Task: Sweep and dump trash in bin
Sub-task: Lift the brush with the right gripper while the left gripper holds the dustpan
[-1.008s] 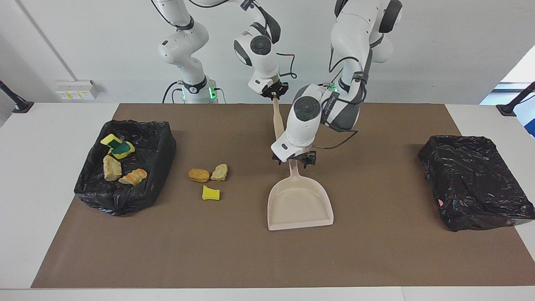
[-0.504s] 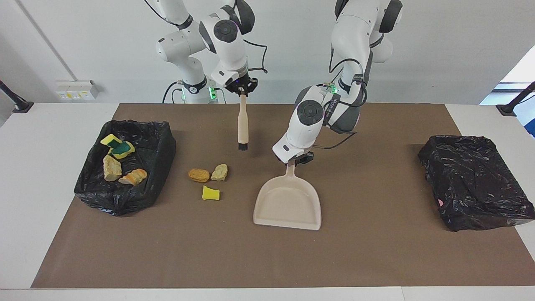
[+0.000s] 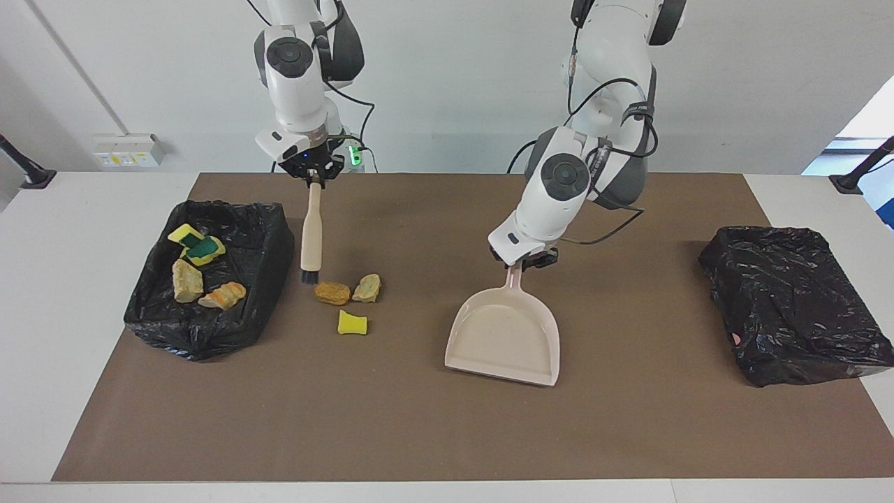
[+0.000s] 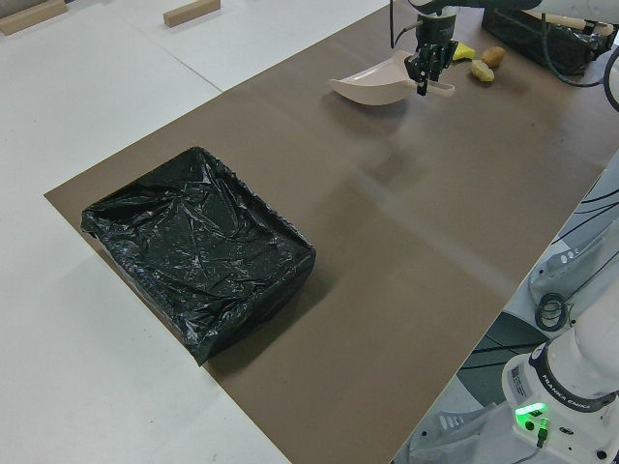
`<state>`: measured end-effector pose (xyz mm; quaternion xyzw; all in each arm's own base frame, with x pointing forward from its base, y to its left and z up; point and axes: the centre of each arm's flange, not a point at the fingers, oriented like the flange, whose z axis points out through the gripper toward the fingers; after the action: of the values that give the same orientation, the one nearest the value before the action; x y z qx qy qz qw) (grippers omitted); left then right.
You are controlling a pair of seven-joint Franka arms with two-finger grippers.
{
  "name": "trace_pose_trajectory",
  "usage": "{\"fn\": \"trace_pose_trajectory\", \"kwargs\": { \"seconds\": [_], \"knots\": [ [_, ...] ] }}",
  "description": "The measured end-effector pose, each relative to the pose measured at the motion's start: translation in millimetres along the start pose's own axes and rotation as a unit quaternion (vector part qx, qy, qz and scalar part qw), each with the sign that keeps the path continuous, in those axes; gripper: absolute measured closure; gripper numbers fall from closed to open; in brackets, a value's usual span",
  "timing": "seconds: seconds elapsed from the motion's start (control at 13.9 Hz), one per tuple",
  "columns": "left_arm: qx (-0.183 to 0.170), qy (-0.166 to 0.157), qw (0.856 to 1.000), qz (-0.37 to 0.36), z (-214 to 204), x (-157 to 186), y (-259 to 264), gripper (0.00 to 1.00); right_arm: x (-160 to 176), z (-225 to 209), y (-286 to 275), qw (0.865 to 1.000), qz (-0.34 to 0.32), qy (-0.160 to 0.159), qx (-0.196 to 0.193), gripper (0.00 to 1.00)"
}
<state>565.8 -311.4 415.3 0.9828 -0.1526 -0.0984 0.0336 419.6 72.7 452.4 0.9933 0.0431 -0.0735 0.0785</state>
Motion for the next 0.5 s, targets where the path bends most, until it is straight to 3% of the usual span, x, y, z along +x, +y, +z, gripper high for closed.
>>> {"fn": "trace_pose_trajectory", "kwargs": {
  "seconds": [0.29, 0.5],
  "knots": [
    [0.014, -0.013, 0.995, 0.096, -2.8, -2.2, -17.1, 0.67, 35.6, 50.2, 12.7, 1.0, -0.012, -0.011, -0.015, 0.74],
    [0.022, -0.03, 0.98, 0.197, -1.4, -3.4, -33.1, 0.67, 47.0, 79.3, 0.4, 0.999, -0.021, -0.034, -0.018, 0.74]
  ]
}}
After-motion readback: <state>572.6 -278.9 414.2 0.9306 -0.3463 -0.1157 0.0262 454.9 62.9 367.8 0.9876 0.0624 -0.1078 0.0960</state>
